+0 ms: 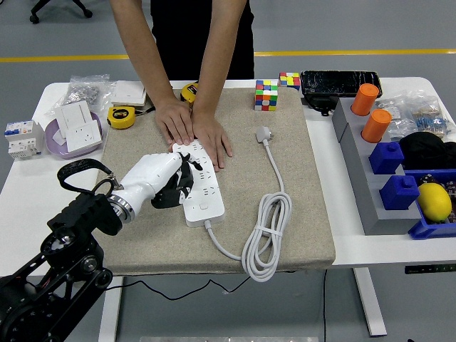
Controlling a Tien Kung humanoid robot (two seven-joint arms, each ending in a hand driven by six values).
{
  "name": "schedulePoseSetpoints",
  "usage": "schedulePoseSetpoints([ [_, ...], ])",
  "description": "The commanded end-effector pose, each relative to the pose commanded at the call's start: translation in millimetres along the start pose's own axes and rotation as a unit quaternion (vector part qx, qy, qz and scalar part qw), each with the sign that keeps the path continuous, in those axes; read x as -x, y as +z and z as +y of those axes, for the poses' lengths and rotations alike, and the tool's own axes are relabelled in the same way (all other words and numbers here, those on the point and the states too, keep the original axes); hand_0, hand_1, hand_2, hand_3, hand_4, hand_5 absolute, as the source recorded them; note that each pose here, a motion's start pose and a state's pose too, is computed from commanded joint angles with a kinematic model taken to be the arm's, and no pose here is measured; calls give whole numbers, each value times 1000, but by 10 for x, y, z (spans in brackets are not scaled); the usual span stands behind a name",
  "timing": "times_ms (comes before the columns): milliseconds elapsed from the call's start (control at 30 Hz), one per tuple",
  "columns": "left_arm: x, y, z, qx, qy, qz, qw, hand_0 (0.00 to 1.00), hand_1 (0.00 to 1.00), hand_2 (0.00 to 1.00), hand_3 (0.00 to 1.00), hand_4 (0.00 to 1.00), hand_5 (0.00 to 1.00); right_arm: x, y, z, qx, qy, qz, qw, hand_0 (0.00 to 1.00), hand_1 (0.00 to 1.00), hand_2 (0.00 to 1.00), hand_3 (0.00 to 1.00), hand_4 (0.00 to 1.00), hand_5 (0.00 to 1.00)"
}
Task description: Pick up the plug,place it near the board,insert it into the board,press the button
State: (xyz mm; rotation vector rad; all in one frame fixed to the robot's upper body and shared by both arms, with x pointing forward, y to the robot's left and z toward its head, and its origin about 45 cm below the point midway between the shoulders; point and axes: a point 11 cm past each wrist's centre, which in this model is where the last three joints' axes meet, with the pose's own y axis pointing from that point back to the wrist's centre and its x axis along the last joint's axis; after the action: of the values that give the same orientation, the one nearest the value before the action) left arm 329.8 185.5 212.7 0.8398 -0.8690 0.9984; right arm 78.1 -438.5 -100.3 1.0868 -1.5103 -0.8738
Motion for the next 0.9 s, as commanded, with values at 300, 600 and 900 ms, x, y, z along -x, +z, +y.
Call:
schedulePoseSetpoints([
  [300, -203, -322, -156, -48, 27, 35, 998, 616, 806, 769, 789, 978, 239, 13, 4, 0, 0, -1, -1, 1000, 862, 769, 760, 792, 998, 855],
  [600, -101, -347, -271, -44, 14, 92, 995, 998, 998, 998, 998, 998, 607, 13, -6, 0, -1, -1, -1, 1000, 862, 769, 760, 792, 998, 856],
  [900, 258, -402, -400, -47, -55, 135, 988, 998, 998, 998, 992, 998, 658, 13, -19, -1, -1, -1, 1, 1000, 863, 769, 760, 792, 998, 857],
])
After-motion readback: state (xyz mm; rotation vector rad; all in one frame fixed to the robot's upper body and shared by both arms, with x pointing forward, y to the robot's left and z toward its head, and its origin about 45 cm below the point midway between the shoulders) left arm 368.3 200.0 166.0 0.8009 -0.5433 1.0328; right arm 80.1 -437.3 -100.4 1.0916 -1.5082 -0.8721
